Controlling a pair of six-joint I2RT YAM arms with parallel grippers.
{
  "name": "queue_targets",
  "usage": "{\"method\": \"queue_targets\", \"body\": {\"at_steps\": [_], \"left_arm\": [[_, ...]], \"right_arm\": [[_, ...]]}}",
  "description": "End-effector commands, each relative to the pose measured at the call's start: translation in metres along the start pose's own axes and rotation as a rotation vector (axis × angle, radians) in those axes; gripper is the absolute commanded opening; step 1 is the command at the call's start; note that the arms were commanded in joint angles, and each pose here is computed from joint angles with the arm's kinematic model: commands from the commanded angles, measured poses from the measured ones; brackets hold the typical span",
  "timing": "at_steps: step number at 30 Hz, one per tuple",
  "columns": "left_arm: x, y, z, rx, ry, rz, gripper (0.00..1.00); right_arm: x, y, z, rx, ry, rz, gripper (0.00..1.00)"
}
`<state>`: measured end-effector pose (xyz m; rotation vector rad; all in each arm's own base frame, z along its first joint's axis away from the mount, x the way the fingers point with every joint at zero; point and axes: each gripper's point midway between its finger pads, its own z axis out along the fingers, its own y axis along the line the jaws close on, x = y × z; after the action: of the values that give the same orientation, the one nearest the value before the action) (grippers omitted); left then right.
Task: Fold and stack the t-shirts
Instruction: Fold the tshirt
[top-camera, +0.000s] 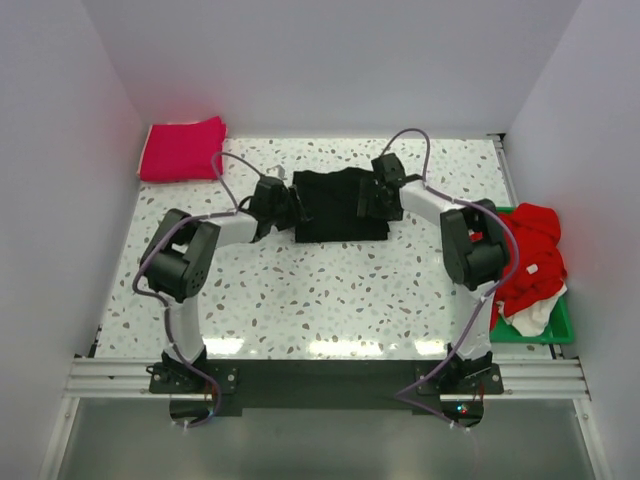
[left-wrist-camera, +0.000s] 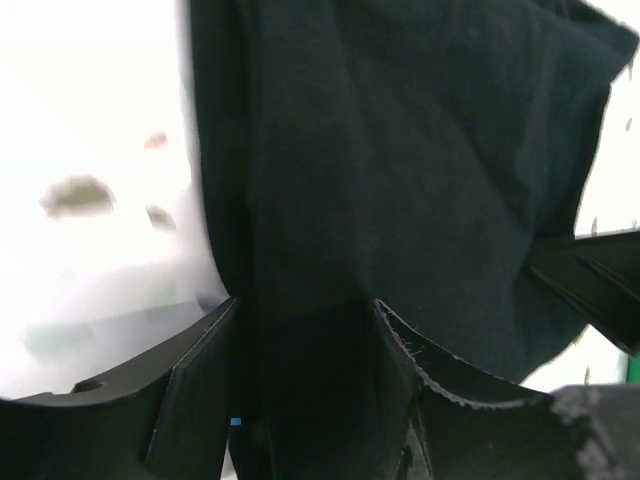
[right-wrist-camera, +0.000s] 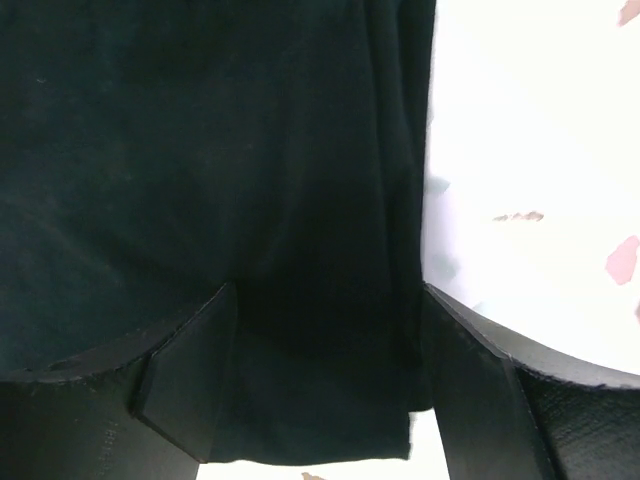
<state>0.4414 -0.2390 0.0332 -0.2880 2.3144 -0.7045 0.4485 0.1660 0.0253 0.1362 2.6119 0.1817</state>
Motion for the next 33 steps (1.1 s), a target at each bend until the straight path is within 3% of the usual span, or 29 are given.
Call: {"method": "queue_targets", "body": {"at_steps": [1, 11, 13, 18, 20, 27, 33], "left_arm": [[0.014, -0.025, -0.023, 0.057, -0.023, -0.020, 0.55], [0.100, -0.017, -0.109, -0.001, 0.021, -0.055, 0.50], [0.101, -0.013, -0.129, 0.012, 0.001, -0.067, 0.51], [0.058, -0.019, -0.154, -0.036, -0.123, 0.008, 0.59], [0.048, -0.015, -0.154, -0.073, -0.127, 0.051, 0.59], [0.017, -0.022, -0.117, -0.120, -0.083, 0.090, 0.54], [0.011, -0.013, -0.085, -0.163, -0.046, 0.095, 0.51]], "right_arm": [[0.039, 0.005, -0.012, -0.022, 0.053, -0.030, 0.74], [0.108, -0.003, -0.086, -0.138, 0.052, -0.040, 0.73], [0.119, -0.003, -0.097, -0.164, 0.062, -0.040, 0.73], [0.095, -0.005, -0.130, -0.158, -0.037, -0.049, 0.77], [0.071, -0.006, -0.134, -0.123, -0.102, -0.047, 0.77], [0.020, -0.005, -0.108, -0.053, -0.125, -0.034, 0.71], [0.003, -0.002, -0.076, -0.029, -0.098, -0.018, 0.64]]}}
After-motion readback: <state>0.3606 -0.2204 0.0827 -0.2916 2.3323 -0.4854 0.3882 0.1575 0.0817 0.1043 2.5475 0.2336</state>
